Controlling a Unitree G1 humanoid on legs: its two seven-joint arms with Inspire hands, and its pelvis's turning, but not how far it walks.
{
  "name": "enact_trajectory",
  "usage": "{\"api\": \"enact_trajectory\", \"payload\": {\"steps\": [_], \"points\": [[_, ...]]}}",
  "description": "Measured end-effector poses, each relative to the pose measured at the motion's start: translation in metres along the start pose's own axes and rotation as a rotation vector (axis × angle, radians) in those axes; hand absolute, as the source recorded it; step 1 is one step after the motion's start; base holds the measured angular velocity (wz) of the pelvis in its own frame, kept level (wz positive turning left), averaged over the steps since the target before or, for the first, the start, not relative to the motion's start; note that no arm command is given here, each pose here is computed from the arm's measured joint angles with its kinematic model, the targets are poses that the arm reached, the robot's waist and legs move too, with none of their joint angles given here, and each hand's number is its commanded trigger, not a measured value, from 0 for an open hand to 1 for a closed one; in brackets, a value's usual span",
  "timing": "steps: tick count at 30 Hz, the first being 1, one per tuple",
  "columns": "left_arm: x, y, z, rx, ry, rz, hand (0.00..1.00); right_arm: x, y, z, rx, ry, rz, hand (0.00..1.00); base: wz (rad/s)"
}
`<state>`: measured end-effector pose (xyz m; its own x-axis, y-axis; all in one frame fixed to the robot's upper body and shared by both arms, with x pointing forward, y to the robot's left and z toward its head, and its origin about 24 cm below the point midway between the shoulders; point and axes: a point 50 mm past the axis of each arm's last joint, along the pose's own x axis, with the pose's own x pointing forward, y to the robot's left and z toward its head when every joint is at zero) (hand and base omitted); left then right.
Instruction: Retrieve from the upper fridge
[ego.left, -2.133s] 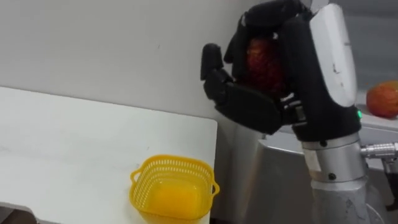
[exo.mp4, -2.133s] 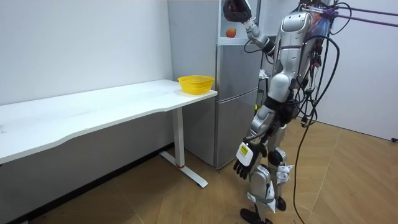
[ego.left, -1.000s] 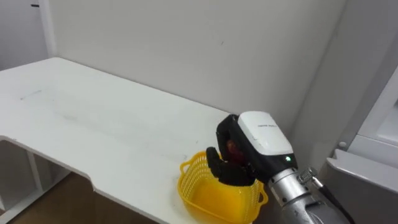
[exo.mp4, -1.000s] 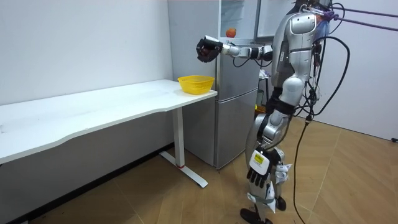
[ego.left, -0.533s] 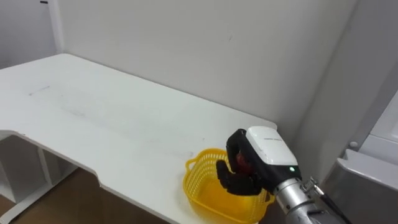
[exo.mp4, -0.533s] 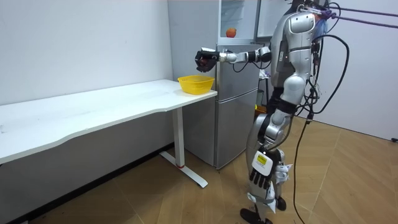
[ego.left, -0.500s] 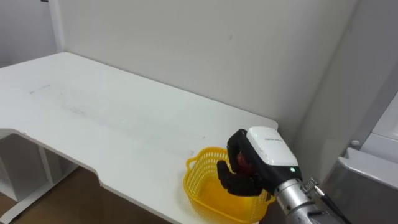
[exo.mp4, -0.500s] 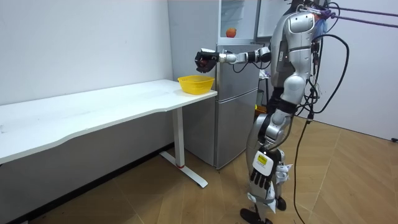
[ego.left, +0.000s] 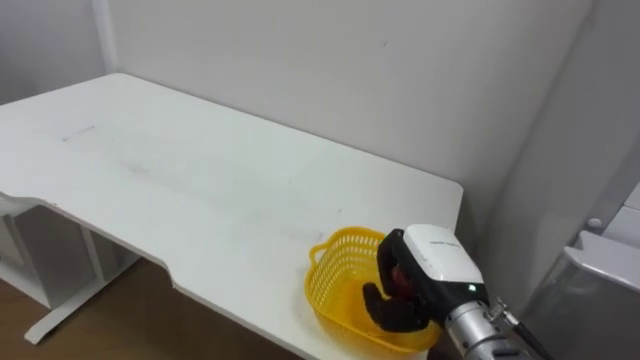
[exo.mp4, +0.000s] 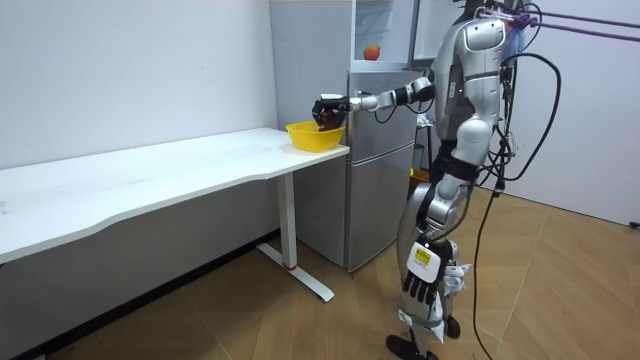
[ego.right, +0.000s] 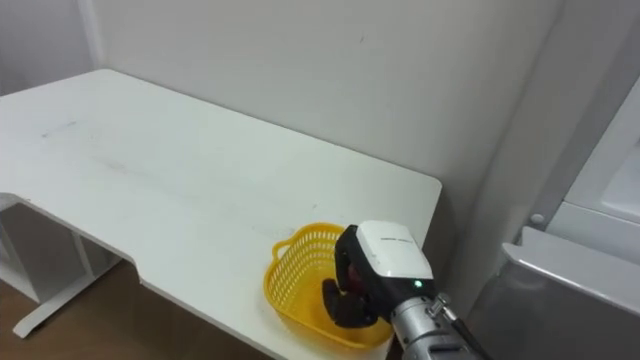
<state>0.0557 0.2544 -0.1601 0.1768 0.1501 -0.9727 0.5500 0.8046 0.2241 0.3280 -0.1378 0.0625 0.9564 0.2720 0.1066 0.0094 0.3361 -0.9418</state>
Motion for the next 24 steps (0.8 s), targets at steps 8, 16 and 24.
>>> {"api": "enact_trajectory", "payload": {"steps": [8,16,24], "points": [[0.0002,-0.0009,-0.0003,-0.002,0.010,-0.003,0.00,0.0005,-0.0002,-0.0003,-0.005,0.008,0.000,0.00,0.00],[0.0003,-0.0013,0.0004,-0.003,0.010,-0.003,0.00,0.0007,-0.0005,-0.0005,-0.005,0.010,-0.001,0.00,0.00],[0.0003,-0.0011,0.0006,-0.003,0.009,-0.001,0.00,0.0008,-0.0005,-0.0012,-0.006,0.018,-0.001,0.00,0.00]]}}
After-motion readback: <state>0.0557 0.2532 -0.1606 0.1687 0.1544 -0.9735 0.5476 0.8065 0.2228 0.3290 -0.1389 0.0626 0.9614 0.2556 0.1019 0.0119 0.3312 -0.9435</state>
